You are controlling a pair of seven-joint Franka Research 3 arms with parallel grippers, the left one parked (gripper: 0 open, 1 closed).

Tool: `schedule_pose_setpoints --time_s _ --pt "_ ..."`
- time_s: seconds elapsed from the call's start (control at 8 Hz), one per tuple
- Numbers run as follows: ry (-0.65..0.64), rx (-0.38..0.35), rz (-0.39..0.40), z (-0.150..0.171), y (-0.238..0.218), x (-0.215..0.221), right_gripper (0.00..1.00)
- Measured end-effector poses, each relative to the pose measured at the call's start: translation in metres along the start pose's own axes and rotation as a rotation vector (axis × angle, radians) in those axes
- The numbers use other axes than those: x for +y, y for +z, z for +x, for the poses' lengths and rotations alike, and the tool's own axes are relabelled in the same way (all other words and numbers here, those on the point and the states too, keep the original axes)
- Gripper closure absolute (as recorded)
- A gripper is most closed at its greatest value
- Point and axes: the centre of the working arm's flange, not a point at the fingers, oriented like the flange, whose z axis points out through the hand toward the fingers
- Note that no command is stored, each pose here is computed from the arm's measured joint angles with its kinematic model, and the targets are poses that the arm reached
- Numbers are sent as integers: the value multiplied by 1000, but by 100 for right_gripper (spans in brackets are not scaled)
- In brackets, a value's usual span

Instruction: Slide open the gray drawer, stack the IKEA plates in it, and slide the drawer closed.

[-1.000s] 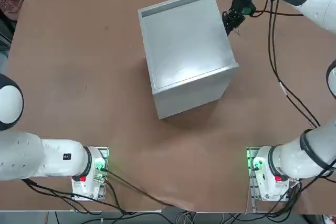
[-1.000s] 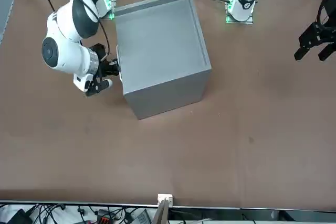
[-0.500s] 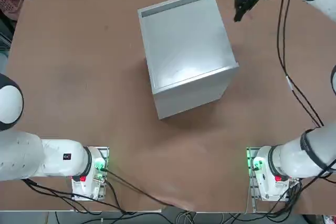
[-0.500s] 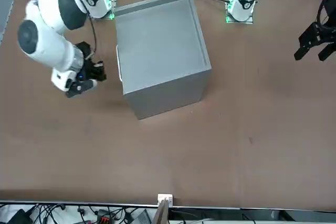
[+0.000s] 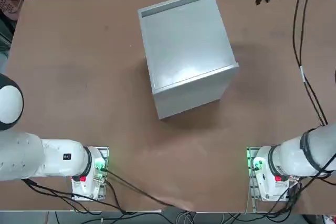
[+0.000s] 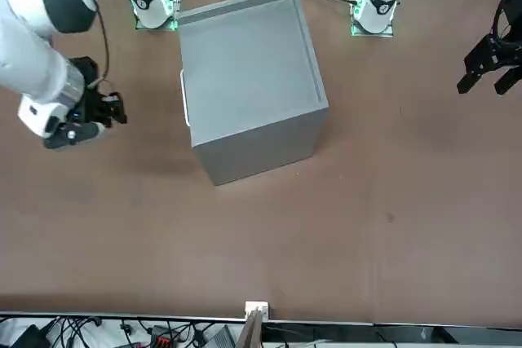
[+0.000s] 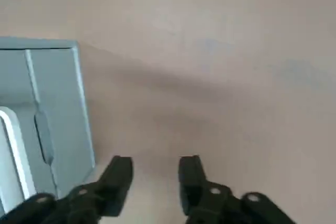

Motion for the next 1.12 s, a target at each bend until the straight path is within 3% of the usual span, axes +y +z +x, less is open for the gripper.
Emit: schedule_pose_setpoints --time_s 0.25,0.5,1.12 --pt "36 41 -7 -12 -32 19 2" --pt "49 75 -10 -21 -59 25 0" --pt "114 65 -9 -60 -94 53 0"
